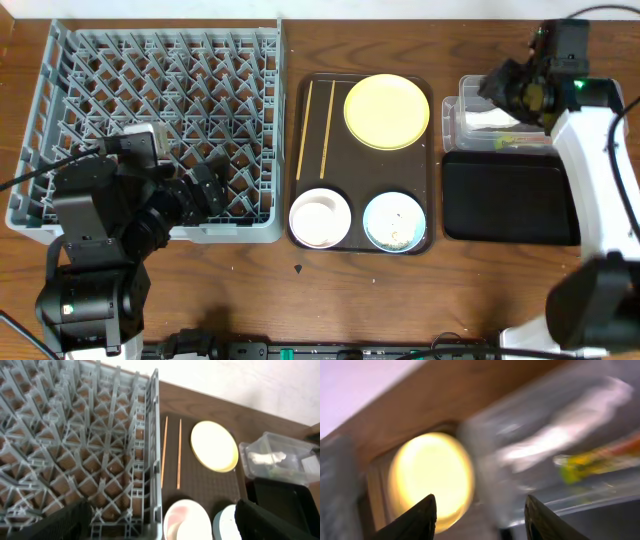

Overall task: Sort waste into correct bins and load items into the dishwasher
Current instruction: 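Carry the wrapper with right gripper and drop it into the clear bin, then grasp the white cup on the tray with the right gripper and lift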

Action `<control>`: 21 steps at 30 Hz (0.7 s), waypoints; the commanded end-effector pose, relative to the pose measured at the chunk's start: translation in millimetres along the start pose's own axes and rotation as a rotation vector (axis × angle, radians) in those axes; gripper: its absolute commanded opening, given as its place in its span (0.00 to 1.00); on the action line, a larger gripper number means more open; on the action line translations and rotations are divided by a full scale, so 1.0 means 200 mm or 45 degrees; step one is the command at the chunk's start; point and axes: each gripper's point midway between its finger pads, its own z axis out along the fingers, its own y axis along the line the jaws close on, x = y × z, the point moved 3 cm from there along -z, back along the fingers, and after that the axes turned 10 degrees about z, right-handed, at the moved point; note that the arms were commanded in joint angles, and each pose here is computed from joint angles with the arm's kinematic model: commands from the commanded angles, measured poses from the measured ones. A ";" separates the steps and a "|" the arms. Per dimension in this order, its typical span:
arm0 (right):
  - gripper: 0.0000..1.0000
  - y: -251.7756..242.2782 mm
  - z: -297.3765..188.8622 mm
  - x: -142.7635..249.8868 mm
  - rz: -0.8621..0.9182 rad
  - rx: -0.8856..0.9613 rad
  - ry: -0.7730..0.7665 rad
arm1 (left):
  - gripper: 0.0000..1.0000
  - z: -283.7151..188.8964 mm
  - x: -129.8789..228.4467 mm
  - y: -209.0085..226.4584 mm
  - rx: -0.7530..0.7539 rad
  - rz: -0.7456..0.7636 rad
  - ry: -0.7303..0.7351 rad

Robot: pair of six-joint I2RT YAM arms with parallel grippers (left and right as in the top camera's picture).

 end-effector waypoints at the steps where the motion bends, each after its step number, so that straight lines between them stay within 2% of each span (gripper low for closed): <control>1: 0.56 0.30 -0.22 0.17 -0.342 -0.289 0.063 | 0.92 -0.03 0.00 -0.03 0.033 -0.017 0.009; 7: 0.58 0.48 -0.24 0.49 -0.496 -0.345 0.222 | 0.92 -0.03 0.04 -0.06 0.077 -0.044 0.065; 15: 0.55 0.54 -0.26 0.93 -0.734 -0.311 0.491 | 0.91 -0.03 0.09 -0.07 0.095 -0.063 0.115; 21: 0.47 0.49 -0.32 1.25 -0.919 -0.235 0.703 | 0.91 -0.03 0.11 -0.03 0.036 -0.074 0.144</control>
